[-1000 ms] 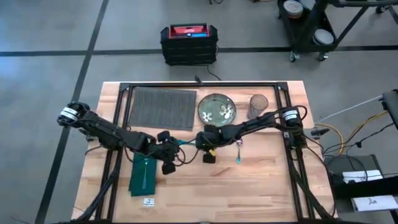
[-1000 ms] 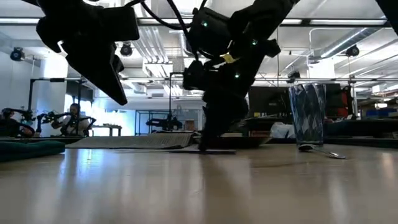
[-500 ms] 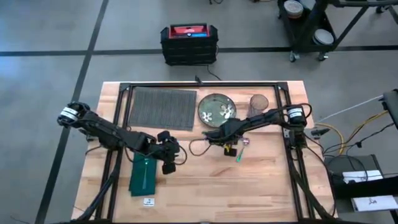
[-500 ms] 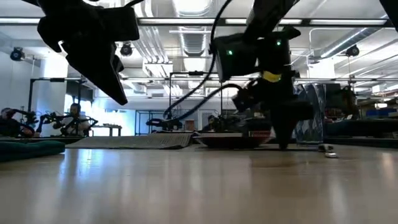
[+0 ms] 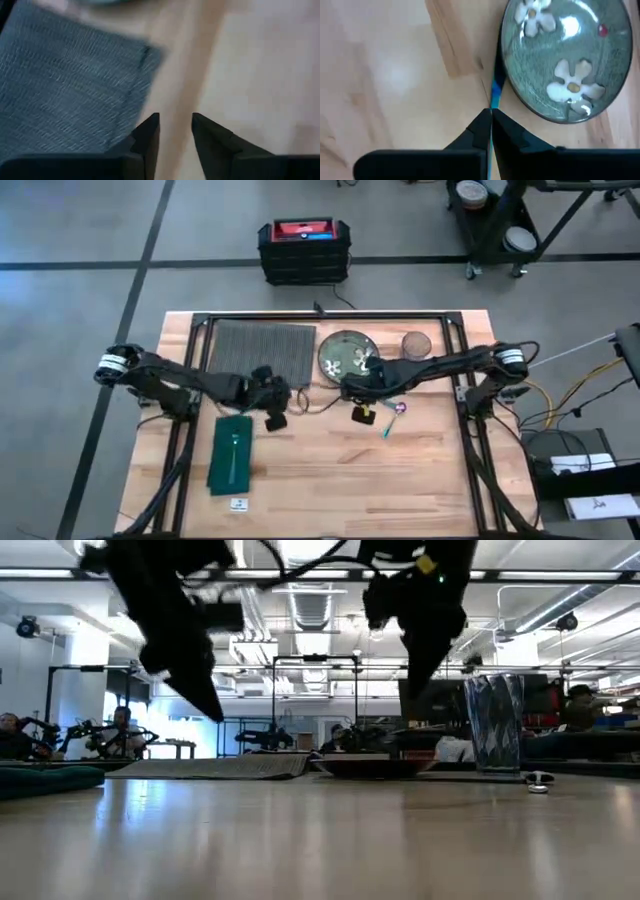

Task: Set table place
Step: Move the gray place mat to the center of the table

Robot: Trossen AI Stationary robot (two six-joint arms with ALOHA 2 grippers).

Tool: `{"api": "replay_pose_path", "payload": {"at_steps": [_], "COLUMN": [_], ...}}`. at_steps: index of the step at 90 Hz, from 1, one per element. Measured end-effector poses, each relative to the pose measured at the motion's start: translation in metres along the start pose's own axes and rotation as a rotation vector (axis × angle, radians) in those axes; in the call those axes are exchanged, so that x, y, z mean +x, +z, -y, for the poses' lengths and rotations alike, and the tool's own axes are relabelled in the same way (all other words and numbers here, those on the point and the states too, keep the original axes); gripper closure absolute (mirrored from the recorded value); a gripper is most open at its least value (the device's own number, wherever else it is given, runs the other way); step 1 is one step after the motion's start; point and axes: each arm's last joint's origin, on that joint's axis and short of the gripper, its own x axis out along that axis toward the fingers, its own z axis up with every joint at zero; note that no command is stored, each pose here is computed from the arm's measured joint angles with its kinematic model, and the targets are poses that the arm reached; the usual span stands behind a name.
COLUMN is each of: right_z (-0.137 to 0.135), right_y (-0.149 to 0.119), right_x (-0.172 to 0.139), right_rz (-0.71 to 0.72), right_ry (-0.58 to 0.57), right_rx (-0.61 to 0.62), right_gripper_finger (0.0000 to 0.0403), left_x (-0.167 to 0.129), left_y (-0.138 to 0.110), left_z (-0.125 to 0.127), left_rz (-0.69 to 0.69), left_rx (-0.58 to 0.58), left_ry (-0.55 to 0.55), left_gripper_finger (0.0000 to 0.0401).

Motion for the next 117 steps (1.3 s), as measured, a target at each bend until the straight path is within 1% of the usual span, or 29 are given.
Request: {"api": "replay_pose_path", "payload": {"at_steps": [9,14,19,26,36,46,56,61,72,83,93,104,117], "right_z": [-0.002,-0.006,-0.011,-0.018,-0.027,-0.032,-0.033,-0.034,-0.033,-0.033,-0.034,-0.036,-0.037], "right_y": [-0.002,-0.003,-0.006,-0.009,-0.014,-0.019,-0.028,-0.031,-0.039,-0.043,-0.041,-0.04,-0.039], "right_x": [-0.004,-0.003,0.0,0.008,0.022,0.034,0.044,0.048,0.055,0.06,0.06,0.059,0.059], "right_rz": [0.036,0.044,0.051,0.069,0.103,0.143,0.141,0.144,0.122,0.125,0.15,0.168,0.18], "right_ry": [0.013,0.016,0.012,0.014,0.03,0.051,0.057,0.06,0.052,0.055,0.068,0.08,0.086], "right_rx": [0.006,-0.002,-0.009,-0.011,-0.011,0.015,0.034,0.051,0.066,0.085,0.094,0.095,0.095], "right_gripper_finger": [0.0403,0.0403,0.0403,0.0403,0.0403,0.0403,0.0403,0.0403,0.0403,0.0403,0.0403,0.0403,0.0403], "left_x": [0.014,0.02,0.027,0.035,0.044,0.05,0.054,0.056,0.059,0.062,0.066,0.071,0.085], "left_y": [-0.004,-0.008,-0.012,-0.019,-0.026,-0.031,-0.036,-0.039,-0.044,-0.047,-0.049,-0.055,-0.06], "left_z": [-0.025,-0.034,-0.041,-0.047,-0.053,-0.059,-0.061,-0.06,-0.058,-0.059,-0.059,-0.062,-0.067], "left_rz": [-0.093,-0.127,-0.14,-0.139,-0.122,-0.11,-0.106,-0.108,-0.086,-0.056,-0.021,-0.03,-0.06], "left_rx": [0.045,0.086,0.128,0.169,0.202,0.198,0.197,0.198,0.19,0.184,0.186,0.173,0.141], "left_ry": [0.048,0.044,0.028,0.022,0.031,0.04,0.048,0.025,0.014,0.064,0.073,0.039,-0.012], "left_gripper_finger": [0.0235,0.022,0.021,0.0207,0.0218,0.0235,0.0248,0.0251,0.0254,0.025,0.0246,0.0256,0.0291]}}
